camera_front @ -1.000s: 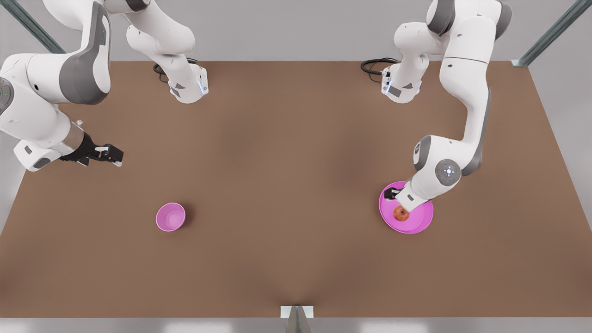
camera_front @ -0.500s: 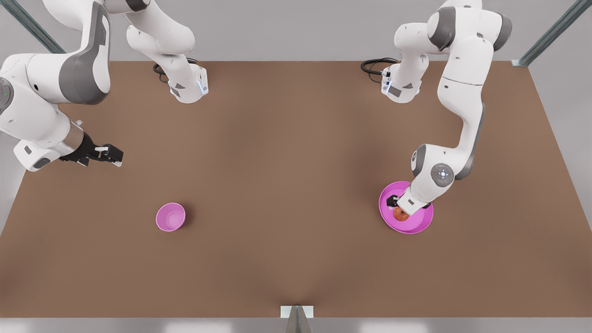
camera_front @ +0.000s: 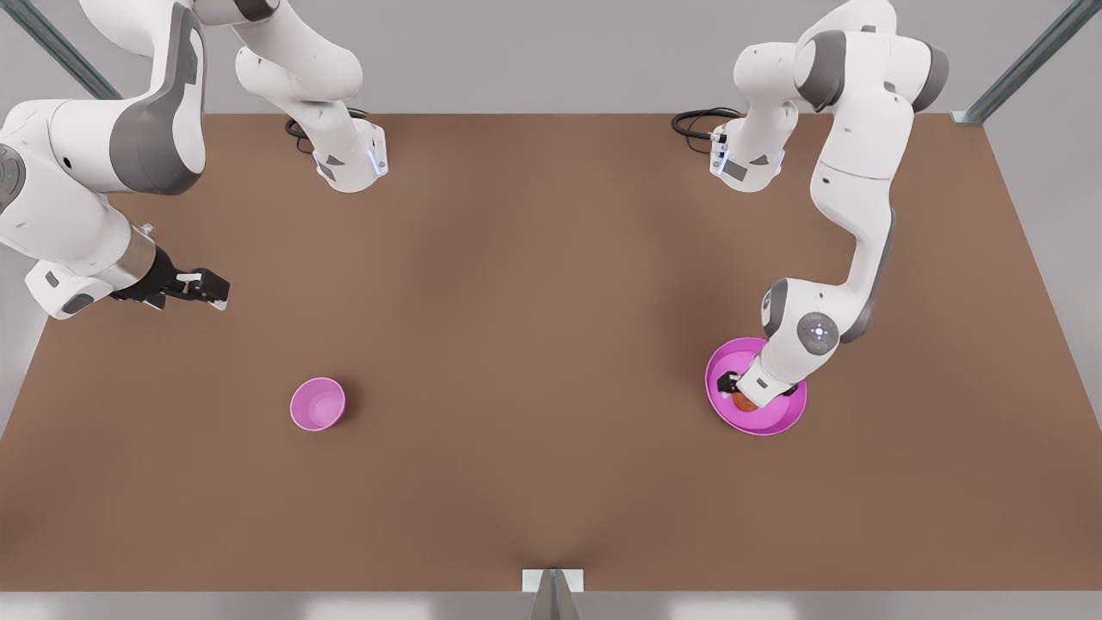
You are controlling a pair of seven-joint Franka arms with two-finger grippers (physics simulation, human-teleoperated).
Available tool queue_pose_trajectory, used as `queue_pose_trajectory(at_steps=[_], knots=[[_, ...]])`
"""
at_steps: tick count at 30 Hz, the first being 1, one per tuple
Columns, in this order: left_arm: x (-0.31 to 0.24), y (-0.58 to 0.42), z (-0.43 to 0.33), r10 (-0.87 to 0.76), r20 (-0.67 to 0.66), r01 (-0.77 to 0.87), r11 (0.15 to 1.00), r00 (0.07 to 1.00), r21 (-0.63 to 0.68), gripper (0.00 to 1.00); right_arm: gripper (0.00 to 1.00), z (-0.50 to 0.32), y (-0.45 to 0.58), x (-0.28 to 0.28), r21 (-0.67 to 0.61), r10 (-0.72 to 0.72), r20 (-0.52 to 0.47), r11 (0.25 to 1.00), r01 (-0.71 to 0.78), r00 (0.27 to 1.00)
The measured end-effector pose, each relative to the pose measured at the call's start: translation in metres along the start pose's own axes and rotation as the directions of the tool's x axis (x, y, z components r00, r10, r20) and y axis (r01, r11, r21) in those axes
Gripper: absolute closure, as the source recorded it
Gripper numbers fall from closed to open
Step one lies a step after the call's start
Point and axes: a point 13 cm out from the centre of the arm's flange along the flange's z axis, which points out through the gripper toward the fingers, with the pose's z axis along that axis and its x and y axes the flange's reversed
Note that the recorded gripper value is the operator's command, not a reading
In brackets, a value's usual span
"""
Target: Use the left arm to pick up the apple from the plate, transfer it to the gripper of the right arm, and then use the right arm to place it into the bowl
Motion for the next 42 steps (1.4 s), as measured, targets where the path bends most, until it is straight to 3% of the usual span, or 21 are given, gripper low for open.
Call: queue_pose_trajectory(at_steps=[7, 13, 23, 28, 30, 36, 39, 42], knots=[[0.002, 0.001, 0.013, -0.002, 0.000, 0.002, 1.000, 1.000, 0.003, 0.03, 0.00, 0.000, 0.000, 0.000, 0.000, -0.001, 0.000, 1.000, 0.001, 1.000], [0.000, 0.000, 0.015, -0.003, 0.004, 0.003, 1.000, 1.000, 0.004, 0.22, 0.00, 0.000, 0.000, 0.000, 0.000, -0.002, 0.000, 1.000, 0.002, 1.000], [0.002, 0.001, 0.021, -0.005, -0.002, 0.005, 1.000, 1.000, 0.004, 0.25, 0.00, 0.000, 0.000, 0.000, 0.000, -0.003, 0.000, 1.000, 0.003, 1.000], [-0.038, 0.013, -0.057, 0.023, 0.122, -0.023, 1.000, 0.992, 0.001, 0.25, 0.00, 0.000, 0.000, 0.000, 0.000, -0.003, -0.001, 1.000, 0.003, 1.000], [-0.043, -0.026, -0.082, 0.097, 0.153, -0.103, 0.994, 0.983, 0.027, 0.26, 0.00, 0.000, 0.000, 0.000, 0.000, -0.003, -0.001, 1.000, 0.003, 1.000], [-0.029, -0.221, -0.129, 0.204, 0.179, -0.251, 0.920, 0.962, 0.301, 0.30, 0.00, -0.001, 0.009, 0.002, -0.003, -0.017, -0.005, 1.000, 0.017, 1.000], [-0.037, -0.261, -0.146, 0.180, 0.175, -0.238, 0.882, 0.968, 0.406, 0.30, 0.00, 0.003, 0.049, 0.004, -0.109, -0.053, -0.021, 0.993, 0.050, 0.998], [-0.051, -0.306, -0.162, 0.196, 0.199, -0.271, 0.824, 0.960, 0.497, 0.31, 0.00, 0.039, 0.084, -0.014, -0.390, -0.025, -0.105, 0.921, -0.018, 0.994]])
